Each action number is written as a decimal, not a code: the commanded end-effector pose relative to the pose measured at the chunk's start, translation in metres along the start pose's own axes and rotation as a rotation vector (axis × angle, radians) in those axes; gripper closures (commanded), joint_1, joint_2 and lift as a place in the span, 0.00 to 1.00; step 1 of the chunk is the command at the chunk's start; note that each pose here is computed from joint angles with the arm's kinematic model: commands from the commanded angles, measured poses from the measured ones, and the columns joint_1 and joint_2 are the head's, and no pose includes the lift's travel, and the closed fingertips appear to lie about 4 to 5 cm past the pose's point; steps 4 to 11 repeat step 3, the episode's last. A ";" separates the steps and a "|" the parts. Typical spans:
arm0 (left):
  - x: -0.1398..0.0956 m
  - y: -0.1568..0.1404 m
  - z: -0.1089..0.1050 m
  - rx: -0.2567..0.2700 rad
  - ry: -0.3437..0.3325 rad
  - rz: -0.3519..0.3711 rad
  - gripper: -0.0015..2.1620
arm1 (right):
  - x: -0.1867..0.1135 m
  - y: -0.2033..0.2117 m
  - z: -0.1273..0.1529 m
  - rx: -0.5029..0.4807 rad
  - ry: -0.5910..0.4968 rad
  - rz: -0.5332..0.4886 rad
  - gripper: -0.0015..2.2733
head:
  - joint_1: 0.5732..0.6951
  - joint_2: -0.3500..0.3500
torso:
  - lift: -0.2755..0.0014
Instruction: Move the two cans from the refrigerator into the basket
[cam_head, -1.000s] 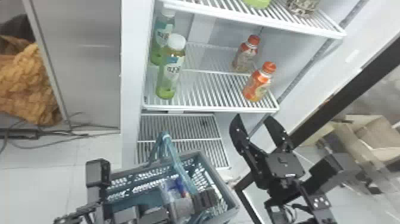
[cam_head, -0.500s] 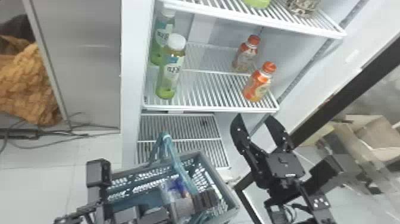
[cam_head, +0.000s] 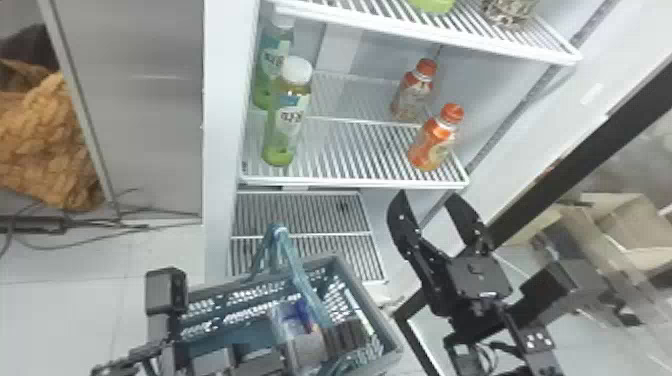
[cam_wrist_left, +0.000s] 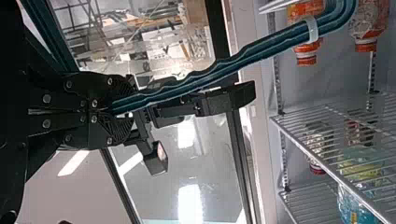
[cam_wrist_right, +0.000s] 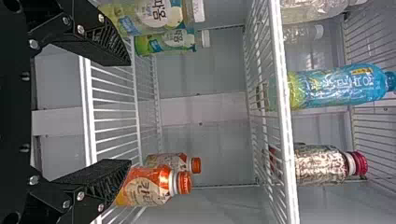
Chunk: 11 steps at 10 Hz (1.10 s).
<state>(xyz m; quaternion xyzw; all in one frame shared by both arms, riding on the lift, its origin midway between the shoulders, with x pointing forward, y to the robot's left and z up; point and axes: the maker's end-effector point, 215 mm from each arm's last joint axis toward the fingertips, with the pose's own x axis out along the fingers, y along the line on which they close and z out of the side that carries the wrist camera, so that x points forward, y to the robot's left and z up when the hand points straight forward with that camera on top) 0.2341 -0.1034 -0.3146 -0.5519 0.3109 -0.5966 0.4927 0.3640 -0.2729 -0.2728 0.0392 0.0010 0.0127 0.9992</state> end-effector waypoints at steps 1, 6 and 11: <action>-0.001 0.001 0.000 0.003 0.003 0.005 0.55 | 0.000 0.000 0.000 0.000 -0.001 0.000 0.13 | 1.00 0.00 | 0.00; -0.001 0.003 0.000 0.007 0.004 0.010 0.55 | 0.000 0.000 0.001 0.000 -0.003 0.000 0.13 | 1.00 0.00 | 0.00; -0.001 0.003 0.000 0.007 0.004 0.010 0.55 | 0.000 0.000 0.001 0.000 -0.003 0.000 0.13 | 1.00 0.00 | 0.00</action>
